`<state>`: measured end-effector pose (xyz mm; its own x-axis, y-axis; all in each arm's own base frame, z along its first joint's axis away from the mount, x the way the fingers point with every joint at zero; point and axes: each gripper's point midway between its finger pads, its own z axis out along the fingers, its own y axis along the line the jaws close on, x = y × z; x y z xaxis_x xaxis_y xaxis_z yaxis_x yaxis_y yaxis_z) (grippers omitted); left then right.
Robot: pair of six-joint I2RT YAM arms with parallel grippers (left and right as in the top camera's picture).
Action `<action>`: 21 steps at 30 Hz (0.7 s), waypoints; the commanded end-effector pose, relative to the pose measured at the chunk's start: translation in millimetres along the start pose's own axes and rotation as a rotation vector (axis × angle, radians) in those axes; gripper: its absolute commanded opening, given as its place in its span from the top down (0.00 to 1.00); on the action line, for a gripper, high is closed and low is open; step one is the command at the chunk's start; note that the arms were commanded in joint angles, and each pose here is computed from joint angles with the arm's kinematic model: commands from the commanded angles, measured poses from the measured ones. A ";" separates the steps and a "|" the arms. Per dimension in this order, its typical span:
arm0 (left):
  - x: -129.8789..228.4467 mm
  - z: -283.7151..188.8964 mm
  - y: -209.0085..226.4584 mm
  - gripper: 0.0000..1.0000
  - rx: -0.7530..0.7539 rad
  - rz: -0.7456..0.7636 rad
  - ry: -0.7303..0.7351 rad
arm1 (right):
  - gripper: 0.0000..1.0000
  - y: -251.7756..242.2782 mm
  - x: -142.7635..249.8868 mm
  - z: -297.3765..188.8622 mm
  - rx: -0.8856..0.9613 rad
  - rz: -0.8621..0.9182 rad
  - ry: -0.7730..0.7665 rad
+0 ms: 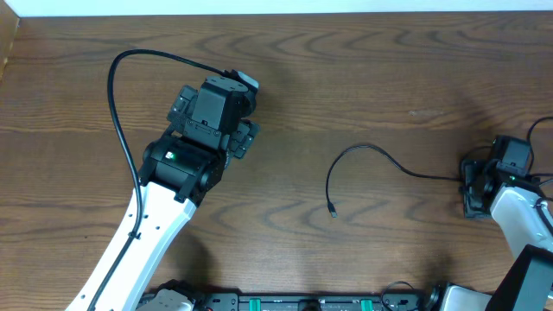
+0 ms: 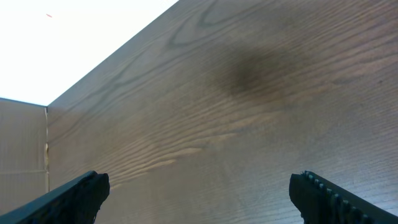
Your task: Untangle cables
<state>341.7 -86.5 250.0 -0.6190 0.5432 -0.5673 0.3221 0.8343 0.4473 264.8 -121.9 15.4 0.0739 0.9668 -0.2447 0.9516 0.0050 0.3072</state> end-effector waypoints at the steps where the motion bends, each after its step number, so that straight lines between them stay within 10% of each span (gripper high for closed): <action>1: -0.2 -1.5 2.1 0.02 -0.005 -0.009 -0.002 | 0.24 -12.2 -7.3 3.9 0.039 0.004 -0.063; 11: 1.4 -1.5 1.7 0.02 -0.003 -0.006 0.005 | 0.47 -22.0 -23.7 8.9 0.070 0.005 -0.175; 15: 2.5 -1.5 1.4 0.02 -0.002 -0.004 0.009 | 0.95 -25.4 -24.9 12.1 0.090 -0.017 -0.184; 21: 2.5 -1.5 1.4 0.02 -0.002 -0.004 0.009 | 0.99 -18.2 -26.5 18.6 0.074 -0.096 -0.189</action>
<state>340.2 -85.8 248.5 -0.6238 0.5454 -0.5597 0.3260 0.8325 0.4479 251.7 -147.5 0.6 0.0946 0.9138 -0.3951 0.9694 0.0058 0.2454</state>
